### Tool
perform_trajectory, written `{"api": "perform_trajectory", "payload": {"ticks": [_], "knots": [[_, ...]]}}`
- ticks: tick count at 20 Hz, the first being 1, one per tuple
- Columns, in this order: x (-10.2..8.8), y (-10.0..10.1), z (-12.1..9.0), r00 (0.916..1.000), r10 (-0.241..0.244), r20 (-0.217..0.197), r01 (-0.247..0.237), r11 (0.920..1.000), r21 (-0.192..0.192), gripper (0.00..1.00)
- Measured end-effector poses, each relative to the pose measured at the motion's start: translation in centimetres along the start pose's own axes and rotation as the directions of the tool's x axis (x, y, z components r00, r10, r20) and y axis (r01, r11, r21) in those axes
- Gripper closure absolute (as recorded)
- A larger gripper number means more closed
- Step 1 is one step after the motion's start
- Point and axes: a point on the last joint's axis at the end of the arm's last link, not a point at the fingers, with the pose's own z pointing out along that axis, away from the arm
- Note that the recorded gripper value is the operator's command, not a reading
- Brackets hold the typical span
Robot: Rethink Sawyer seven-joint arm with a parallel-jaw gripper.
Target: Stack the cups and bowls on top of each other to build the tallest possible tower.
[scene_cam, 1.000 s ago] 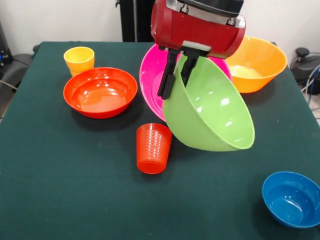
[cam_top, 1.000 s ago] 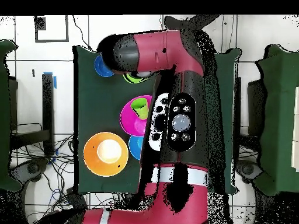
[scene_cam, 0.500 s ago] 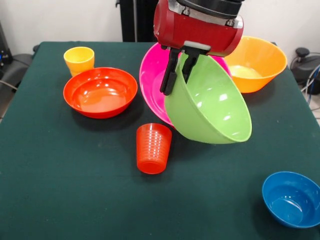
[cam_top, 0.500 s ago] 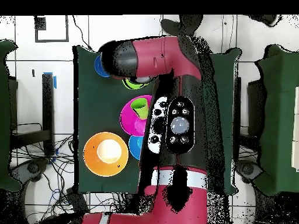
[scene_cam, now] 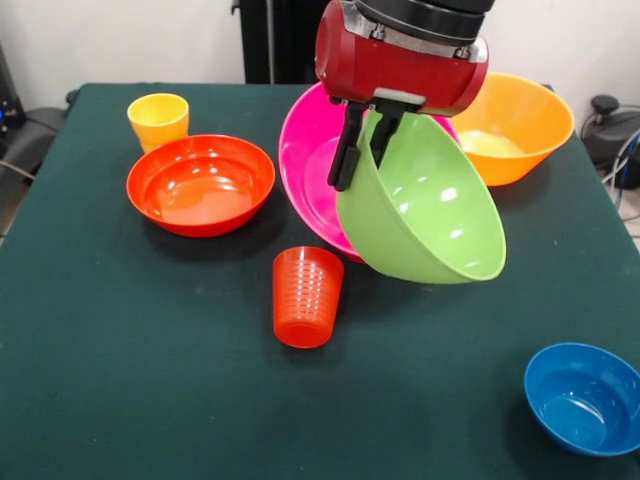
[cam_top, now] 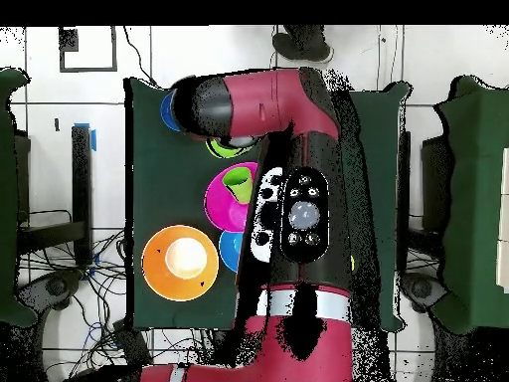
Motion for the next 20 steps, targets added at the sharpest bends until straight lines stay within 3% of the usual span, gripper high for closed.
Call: {"api": "perform_trajectory", "payload": {"ticks": [11,20], "knots": [[0.2,0.5,0.4,0.9999,-0.005,0.011,0.006,1.0000,-0.006,1.00],[1.1,0.9,1.0,0.9999,-0.011,-0.010,0.011,0.9999,-0.012,1.00]]}}
